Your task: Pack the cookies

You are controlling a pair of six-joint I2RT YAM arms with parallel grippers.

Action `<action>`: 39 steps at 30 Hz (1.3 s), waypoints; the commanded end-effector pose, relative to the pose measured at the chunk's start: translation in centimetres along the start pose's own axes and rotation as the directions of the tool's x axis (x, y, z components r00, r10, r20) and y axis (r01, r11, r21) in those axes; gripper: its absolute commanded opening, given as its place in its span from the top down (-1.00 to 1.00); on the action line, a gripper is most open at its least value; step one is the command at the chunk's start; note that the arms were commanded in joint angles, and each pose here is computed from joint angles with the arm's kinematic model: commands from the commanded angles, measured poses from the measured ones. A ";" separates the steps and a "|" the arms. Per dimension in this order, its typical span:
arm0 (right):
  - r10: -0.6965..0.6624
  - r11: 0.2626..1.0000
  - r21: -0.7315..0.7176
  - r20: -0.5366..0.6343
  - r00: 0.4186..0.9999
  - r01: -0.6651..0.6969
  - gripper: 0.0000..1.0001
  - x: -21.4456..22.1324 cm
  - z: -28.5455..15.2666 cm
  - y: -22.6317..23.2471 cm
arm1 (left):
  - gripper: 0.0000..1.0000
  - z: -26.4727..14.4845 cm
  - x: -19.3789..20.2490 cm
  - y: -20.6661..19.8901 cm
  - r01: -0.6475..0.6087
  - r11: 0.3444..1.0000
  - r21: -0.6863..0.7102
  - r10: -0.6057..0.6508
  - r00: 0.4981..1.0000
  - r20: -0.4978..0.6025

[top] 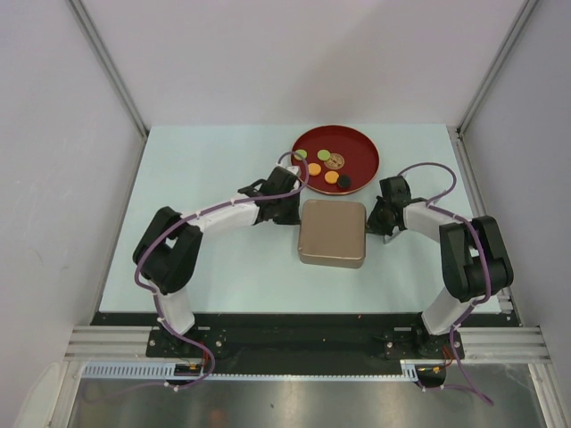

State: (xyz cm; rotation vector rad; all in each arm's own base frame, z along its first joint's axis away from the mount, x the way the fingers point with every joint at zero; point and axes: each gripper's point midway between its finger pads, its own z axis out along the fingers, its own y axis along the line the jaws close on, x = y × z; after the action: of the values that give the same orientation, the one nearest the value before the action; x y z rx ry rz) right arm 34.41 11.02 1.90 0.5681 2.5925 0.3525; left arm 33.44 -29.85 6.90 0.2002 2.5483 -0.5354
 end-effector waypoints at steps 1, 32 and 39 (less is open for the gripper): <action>0.019 0.998 -0.055 -0.025 0.999 -0.020 1.00 0.5 0.3 1.3 | 0.88 -0.2 -0.2 -1.9 -0.001 0.998 0.058 0.000 1.000 0.014; 0.068 0.997 -0.031 0.121 0.990 -0.065 0.86 -3.8 -4.9 -0.9 | 0.45 -1.5 -1.5 -0.4 0.005 1.000 -0.002 -0.005 0.999 0.047; 0.063 0.974 -0.228 0.264 0.962 -0.001 0.95 -6.0 -10.6 4.5 | 0.42 -2.2 -2.4 1.5 0.045 0.999 -0.028 -0.043 0.996 0.075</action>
State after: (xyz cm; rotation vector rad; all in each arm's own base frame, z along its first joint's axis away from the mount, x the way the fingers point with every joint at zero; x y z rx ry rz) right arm 34.65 9.00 9.36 0.6132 2.4048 0.4338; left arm 33.80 -28.67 6.77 0.1685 2.5610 -0.5026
